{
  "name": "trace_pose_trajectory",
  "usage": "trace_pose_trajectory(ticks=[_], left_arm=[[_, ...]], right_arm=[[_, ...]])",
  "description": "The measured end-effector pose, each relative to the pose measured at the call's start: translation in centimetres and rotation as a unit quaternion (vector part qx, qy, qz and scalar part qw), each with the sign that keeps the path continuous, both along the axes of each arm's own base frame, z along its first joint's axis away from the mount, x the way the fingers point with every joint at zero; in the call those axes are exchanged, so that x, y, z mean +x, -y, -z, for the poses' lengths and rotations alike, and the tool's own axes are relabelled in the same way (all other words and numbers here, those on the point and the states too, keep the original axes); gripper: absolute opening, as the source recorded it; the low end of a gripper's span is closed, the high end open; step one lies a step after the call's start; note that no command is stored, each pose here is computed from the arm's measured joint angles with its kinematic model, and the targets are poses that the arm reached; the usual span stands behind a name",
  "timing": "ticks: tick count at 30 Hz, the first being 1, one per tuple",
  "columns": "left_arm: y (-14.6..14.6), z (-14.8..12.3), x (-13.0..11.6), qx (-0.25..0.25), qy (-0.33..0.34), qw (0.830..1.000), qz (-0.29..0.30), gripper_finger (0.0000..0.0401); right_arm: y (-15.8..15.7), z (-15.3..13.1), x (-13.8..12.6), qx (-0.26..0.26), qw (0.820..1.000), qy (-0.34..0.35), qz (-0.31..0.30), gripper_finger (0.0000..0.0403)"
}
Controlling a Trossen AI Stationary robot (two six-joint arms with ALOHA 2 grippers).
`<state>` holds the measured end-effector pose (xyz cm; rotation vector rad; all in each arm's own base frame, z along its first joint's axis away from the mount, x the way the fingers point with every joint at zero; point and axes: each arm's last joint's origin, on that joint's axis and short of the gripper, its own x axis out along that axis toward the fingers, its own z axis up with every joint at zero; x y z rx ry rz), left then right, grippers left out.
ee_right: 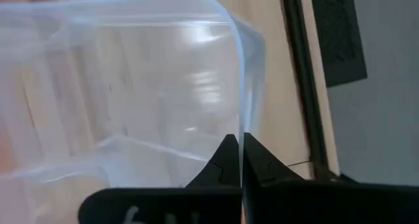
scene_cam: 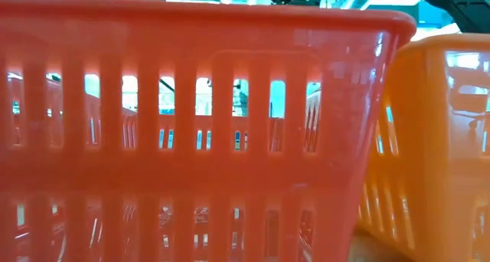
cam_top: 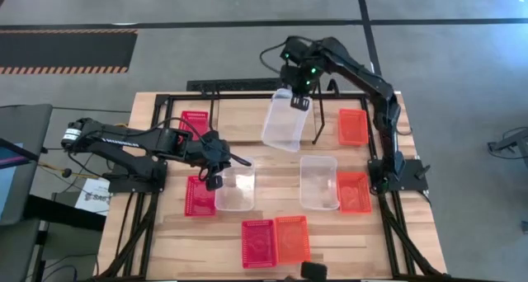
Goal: Stack baskets on shelf by color
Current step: Put the middle white bin on the the shelf
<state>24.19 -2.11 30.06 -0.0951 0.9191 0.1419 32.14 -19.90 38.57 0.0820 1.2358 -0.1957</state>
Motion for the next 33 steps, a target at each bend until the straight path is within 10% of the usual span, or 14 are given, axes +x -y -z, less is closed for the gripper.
trace_pose_trajectory(ticks=[14, 33], left_arm=[[-1.5, 0.0, 0.1, -0.007, 0.009, 0.996, -0.086, 0.0018], [-2.7, 0.0, 0.1, -0.018, 0.011, 0.992, -0.122, 0.0018]], right_arm=[[6.3, 5.0, -3.1, 0.033, 0.999, -0.028, -0.024, 0.0000], [6.9, 10.1, -1.7, 0.009, 0.996, -0.026, -0.087, 0.0000]])
